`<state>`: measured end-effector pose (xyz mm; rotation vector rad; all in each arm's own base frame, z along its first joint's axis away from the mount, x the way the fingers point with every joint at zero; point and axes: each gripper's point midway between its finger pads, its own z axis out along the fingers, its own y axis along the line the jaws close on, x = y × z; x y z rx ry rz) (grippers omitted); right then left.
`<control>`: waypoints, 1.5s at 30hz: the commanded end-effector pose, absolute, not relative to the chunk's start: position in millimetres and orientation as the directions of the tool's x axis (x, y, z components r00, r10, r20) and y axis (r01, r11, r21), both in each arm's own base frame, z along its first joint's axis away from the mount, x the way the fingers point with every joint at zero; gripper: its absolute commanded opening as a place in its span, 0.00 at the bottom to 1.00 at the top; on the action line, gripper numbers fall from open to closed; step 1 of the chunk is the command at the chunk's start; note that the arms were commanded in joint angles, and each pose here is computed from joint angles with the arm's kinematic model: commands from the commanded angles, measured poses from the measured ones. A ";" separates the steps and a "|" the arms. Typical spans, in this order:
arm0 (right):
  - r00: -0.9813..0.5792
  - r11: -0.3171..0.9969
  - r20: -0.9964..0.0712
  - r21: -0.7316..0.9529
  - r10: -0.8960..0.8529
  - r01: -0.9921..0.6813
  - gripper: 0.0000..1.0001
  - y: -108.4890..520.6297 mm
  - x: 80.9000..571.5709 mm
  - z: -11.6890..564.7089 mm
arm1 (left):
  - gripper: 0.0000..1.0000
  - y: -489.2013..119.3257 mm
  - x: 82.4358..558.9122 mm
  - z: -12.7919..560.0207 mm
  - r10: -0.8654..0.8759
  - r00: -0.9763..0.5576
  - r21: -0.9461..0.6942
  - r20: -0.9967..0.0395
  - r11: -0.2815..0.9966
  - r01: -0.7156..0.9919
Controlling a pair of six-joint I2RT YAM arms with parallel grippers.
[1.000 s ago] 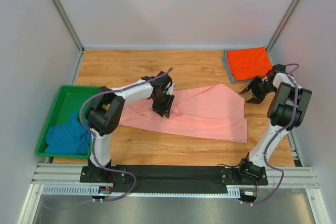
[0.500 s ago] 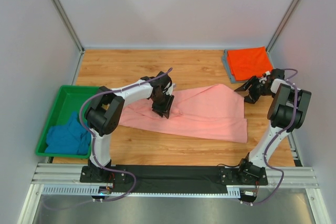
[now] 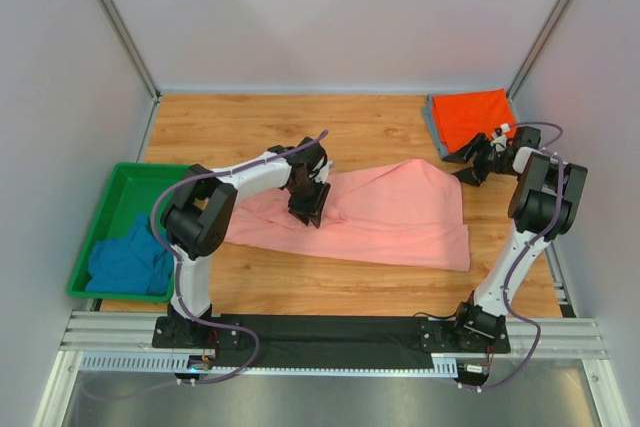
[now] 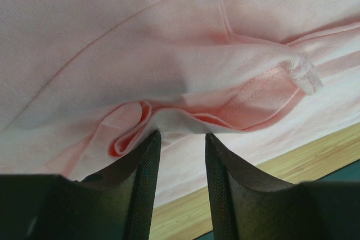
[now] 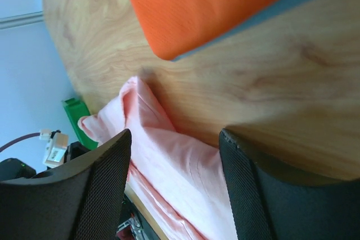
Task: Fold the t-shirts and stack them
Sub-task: Fold the tshirt
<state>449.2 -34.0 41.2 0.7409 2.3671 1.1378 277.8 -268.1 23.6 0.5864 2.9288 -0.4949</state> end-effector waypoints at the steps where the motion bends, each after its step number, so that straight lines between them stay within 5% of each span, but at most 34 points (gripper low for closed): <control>1: -0.781 0.484 -0.200 0.862 0.592 0.147 0.66 -27.8 472.0 63.1 | 0.45 -260.4 273.2 23.1 0.361 -0.922 -0.257 -0.136 0.886 0.385; 12: -0.753 0.407 -0.228 0.912 0.617 0.057 0.65 -26.9 496.2 98.2 | 0.45 -259.2 275.1 20.7 0.368 -0.922 -0.246 -0.124 0.889 0.387; 17: -0.747 0.648 -0.313 0.735 0.587 0.201 0.61 -56.8 489.4 73.2 | 0.45 -258.3 275.7 20.8 0.377 -0.918 -0.236 -0.119 0.888 0.395; 23: -0.794 0.725 -0.167 0.546 0.585 0.419 0.66 -71.7 433.4 47.4 | 0.45 -258.6 276.6 24.0 0.381 -0.916 -0.239 -0.124 0.885 0.400; 32: -0.821 0.615 -0.024 0.676 0.570 0.407 0.68 -32.3 412.1 24.3 | 0.45 -260.6 277.9 26.7 0.388 -0.912 -0.242 -0.131 0.880 0.409; 45: -0.831 0.406 -0.095 0.899 0.548 0.165 0.70 -2.1 461.5 90.4 | 0.44 -265.8 283.9 30.7 0.383 -0.913 -0.248 -0.142 0.879 0.407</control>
